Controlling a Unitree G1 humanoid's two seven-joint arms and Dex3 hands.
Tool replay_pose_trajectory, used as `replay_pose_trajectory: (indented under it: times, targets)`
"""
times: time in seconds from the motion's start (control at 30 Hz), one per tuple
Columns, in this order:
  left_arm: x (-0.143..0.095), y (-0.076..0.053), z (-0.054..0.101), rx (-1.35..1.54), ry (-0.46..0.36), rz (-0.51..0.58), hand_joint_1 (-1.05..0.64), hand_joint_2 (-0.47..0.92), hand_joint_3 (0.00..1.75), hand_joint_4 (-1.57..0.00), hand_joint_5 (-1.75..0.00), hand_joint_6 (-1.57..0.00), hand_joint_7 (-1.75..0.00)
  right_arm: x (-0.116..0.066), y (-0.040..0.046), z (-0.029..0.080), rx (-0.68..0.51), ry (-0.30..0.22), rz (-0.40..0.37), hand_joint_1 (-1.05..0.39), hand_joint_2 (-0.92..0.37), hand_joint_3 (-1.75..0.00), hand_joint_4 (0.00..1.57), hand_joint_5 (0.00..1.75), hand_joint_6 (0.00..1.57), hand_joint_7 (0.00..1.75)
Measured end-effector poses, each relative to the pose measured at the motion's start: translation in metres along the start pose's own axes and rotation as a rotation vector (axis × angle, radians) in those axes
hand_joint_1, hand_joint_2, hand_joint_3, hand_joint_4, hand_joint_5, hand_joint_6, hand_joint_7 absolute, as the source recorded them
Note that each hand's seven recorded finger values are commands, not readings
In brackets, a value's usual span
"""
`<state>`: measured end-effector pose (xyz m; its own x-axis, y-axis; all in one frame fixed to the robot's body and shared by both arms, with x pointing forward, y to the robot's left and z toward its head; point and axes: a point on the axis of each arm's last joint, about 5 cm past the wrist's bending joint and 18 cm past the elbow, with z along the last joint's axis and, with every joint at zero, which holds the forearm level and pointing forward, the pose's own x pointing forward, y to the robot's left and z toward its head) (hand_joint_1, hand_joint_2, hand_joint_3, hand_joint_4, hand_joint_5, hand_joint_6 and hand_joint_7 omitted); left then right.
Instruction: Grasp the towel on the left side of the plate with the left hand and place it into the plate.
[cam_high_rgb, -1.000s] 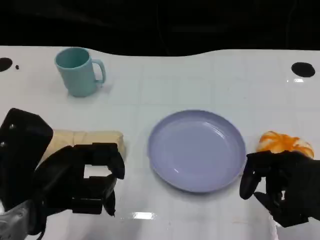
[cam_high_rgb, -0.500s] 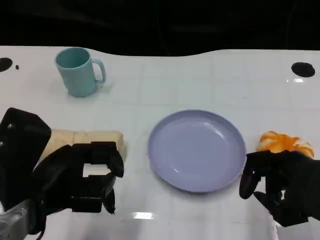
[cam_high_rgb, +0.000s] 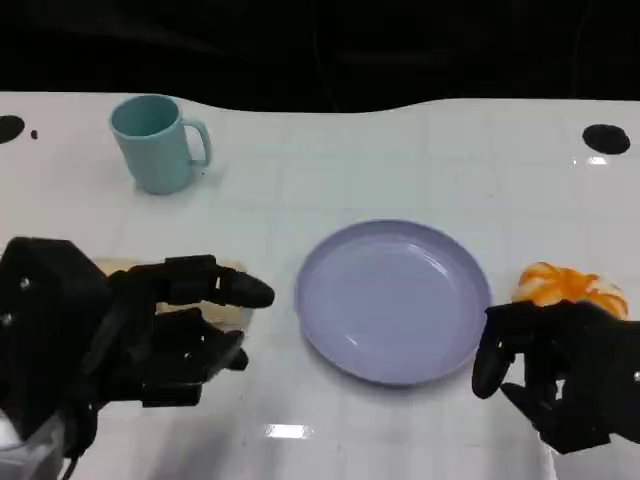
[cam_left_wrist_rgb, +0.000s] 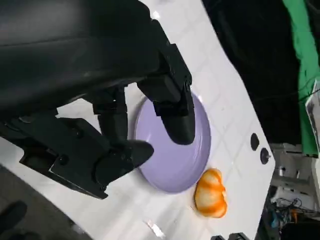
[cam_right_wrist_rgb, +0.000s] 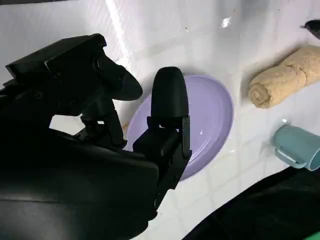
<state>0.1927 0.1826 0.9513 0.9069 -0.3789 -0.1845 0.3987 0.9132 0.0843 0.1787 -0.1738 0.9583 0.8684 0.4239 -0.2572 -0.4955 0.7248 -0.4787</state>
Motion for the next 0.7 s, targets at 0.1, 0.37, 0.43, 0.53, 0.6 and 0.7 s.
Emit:
replay_pose_trajectory:
  times: [0.1, 0.37, 0.43, 0.53, 0.6, 0.7]
  targets:
    - [-0.001, 0.001, -0.001, 0.087, -0.044, 0.042, -0.20, 0.92, 0.12, -0.38, -0.66, -0.58, -0.06, 0.001, 0.0007, 0.000, 0.003, 0.000, 0.001, 0.00, -0.61, -1.02, 0.70, 1.74, 0.69, 1.40]
    - [0.001, 0.010, -0.008, 0.502, -0.093, 0.128, -0.32, 0.91, 0.02, -0.17, -0.49, -0.34, 0.00, 0.005, 0.0031, 0.004, 0.020, -0.007, 0.004, 0.01, -0.61, -1.02, 0.71, 1.74, 0.69, 1.41]
    - [0.003, 0.012, -0.006, 0.589, -0.100, 0.129, -0.36, 0.91, 0.01, -0.13, -0.47, -0.30, 0.00, 0.005, 0.0036, 0.005, 0.022, -0.011, 0.003, 0.01, -0.60, -1.03, 0.72, 1.74, 0.69, 1.41]
    - [0.008, 0.015, 0.001, 0.757, -0.100, 0.121, -0.44, 0.92, 0.01, -0.11, -0.44, -0.28, 0.00, 0.006, 0.0046, 0.006, 0.024, -0.015, 0.003, 0.00, -0.59, -1.04, 0.72, 1.74, 0.69, 1.41]
    - [0.011, 0.019, 0.005, 0.866, -0.071, 0.103, -0.47, 0.91, 0.00, -0.11, -0.42, -0.25, 0.00, 0.006, 0.0053, 0.006, 0.020, -0.016, 0.004, 0.00, -0.58, -1.05, 0.72, 1.74, 0.69, 1.41]
    - [0.021, 0.021, 0.011, 0.995, -0.027, 0.069, -0.49, 0.90, 0.00, -0.13, -0.42, -0.23, 0.00, 0.006, 0.0057, 0.007, 0.019, -0.016, 0.004, 0.00, -0.58, -1.06, 0.72, 1.73, 0.69, 1.41]
